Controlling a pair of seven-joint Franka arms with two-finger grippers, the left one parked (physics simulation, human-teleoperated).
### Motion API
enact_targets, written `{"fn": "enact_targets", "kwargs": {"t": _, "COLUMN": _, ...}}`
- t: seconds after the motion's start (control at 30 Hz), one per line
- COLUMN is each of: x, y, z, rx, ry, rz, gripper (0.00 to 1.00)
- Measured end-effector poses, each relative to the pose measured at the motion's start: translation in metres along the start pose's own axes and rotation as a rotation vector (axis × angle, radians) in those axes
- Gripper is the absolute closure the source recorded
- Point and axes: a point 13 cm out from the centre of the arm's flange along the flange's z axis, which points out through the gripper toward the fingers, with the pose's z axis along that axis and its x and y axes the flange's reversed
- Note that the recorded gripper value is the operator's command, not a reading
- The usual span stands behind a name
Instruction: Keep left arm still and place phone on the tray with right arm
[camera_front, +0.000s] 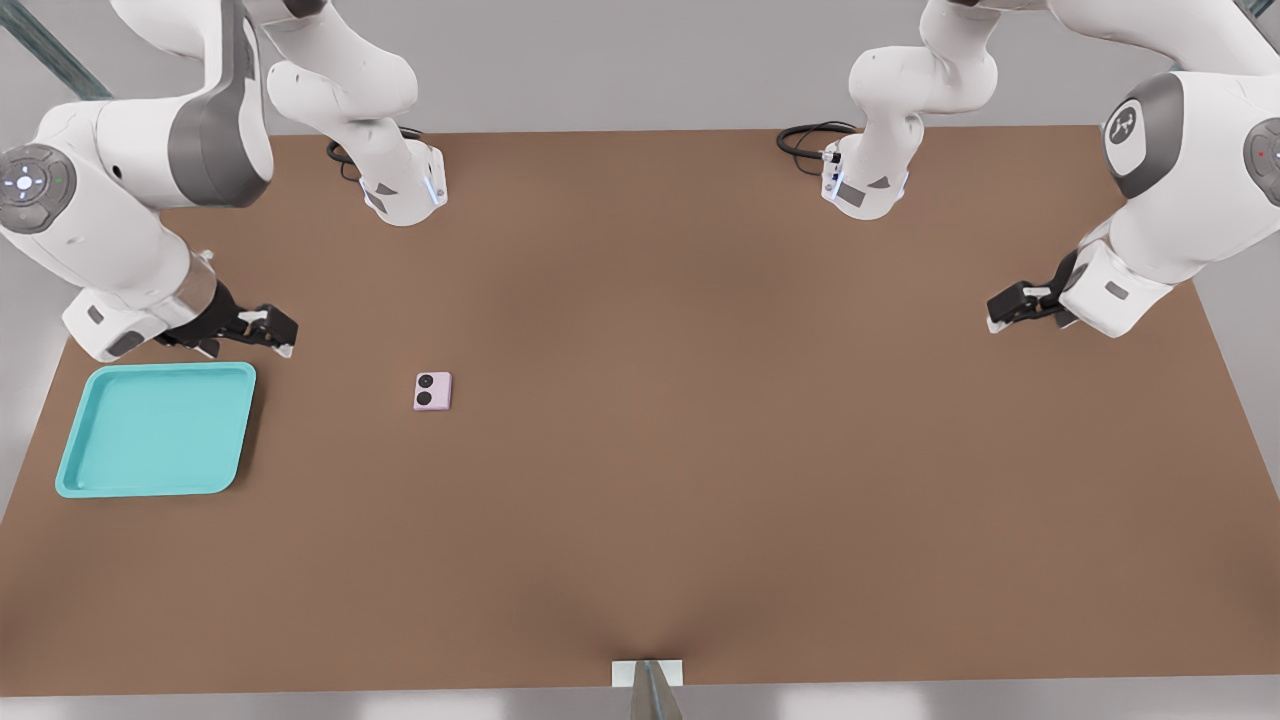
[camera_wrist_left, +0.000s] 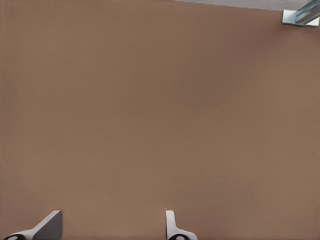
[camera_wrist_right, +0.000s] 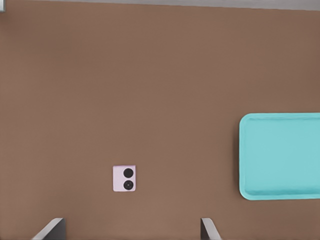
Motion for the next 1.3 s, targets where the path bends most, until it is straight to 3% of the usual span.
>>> {"fn": "enact_targets", "kwargs": {"t": 0.13, "x": -0.003, "y": -0.012, "z": 0.006, "rx": -0.009, "ry": 0.005, "rz": 0.015, "gripper": 0.0}}
{"fn": "enact_targets", "kwargs": {"t": 0.23, "x": -0.004, "y": -0.015, "z": 0.046, "rx": -0.019, "ry": 0.055, "rz": 0.014, "gripper": 0.0}}
{"fn": "enact_targets", "kwargs": {"t": 0.33, "x": 0.002, "y": 0.037, "z": 0.124, "rx": -0.028, "ry": 0.126, "rz": -0.063, "gripper": 0.0}}
{"fn": "enact_targets", "kwargs": {"t": 0.47, "x": 0.0, "y": 0.112, "z": 0.188, "rx": -0.038, "ry": 0.128, "rz": -0.136, "gripper": 0.0}}
{"fn": "enact_targets", "kwargs": {"t": 0.6, "x": 0.035, "y": 0.112, "z": 0.252, "rx": -0.03, "ry": 0.144, "rz": -0.098, "gripper": 0.0}}
{"fn": "enact_targets", "kwargs": {"t": 0.77, "x": 0.035, "y": 0.113, "z": 0.312, "rx": -0.045, "ry": 0.146, "rz": -0.042, "gripper": 0.0}}
{"fn": "enact_targets", "kwargs": {"t": 1.3, "x": 0.07, "y": 0.11, "z": 0.39, "rx": -0.052, "ry": 0.181, "rz": 0.053, "gripper": 0.0}}
